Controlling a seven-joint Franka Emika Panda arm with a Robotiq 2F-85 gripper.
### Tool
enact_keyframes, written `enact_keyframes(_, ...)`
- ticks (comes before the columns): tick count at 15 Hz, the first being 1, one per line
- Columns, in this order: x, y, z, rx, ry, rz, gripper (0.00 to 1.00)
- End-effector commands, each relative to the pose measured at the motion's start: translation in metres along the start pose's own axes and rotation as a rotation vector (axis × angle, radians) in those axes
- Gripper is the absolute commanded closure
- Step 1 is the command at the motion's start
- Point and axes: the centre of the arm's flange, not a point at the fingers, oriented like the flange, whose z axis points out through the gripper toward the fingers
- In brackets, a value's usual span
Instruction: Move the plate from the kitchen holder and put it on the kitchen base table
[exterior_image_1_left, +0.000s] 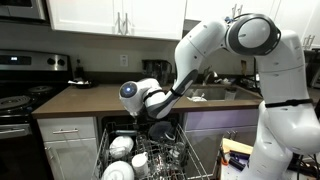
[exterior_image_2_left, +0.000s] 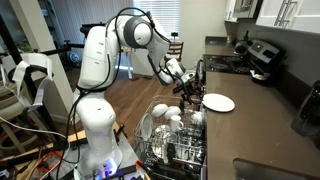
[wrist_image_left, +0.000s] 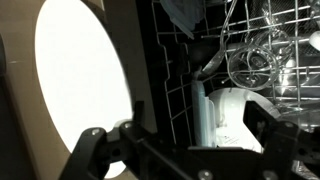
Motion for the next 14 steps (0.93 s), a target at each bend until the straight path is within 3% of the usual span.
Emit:
enact_keyframes(1,0.01,0.007,0.007,-0.026,-0.019,0.011,0.0)
enact_keyframes(14,0.014,0.033,0.008,-0.13,0.001,0.07,0.0)
